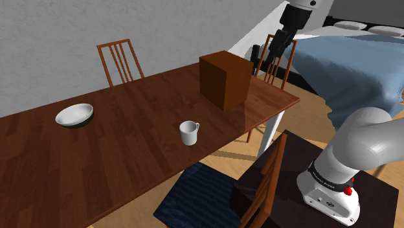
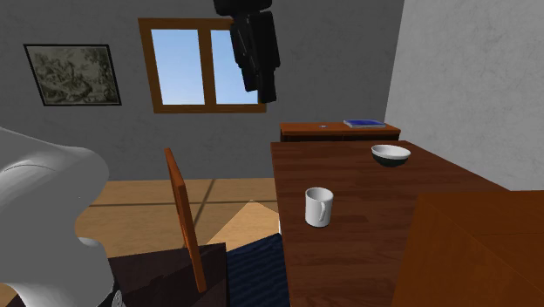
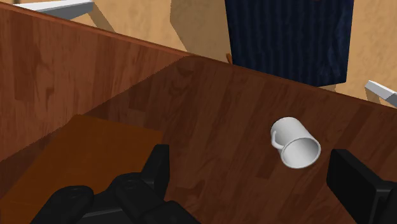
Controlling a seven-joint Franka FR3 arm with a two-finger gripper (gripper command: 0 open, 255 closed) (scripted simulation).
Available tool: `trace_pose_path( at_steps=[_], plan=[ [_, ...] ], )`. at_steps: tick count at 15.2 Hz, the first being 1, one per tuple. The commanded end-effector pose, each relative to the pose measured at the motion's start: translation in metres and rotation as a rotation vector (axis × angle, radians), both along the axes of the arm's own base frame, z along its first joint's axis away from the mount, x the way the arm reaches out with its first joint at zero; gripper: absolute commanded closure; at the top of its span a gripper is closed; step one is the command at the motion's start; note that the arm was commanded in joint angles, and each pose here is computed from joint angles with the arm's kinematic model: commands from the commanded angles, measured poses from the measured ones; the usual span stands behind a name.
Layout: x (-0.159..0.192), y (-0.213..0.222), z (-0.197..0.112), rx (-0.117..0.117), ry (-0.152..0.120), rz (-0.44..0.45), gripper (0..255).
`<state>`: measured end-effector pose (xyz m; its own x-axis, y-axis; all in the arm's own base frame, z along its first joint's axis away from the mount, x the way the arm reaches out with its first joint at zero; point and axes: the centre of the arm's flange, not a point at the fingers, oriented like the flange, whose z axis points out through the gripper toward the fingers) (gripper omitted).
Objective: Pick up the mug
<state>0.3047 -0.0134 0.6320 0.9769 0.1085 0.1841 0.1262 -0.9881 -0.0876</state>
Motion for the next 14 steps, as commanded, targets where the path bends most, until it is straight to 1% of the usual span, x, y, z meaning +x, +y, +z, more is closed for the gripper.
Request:
trace_pose_path(
  at_steps=[1, 14],
  plan=[
    [0.000, 0.000, 0.000, 0.000, 0.000, 0.000, 0],
    [0.085, 0.116, -0.105, -0.062, 0.019, 0.012, 0]
  ],
)
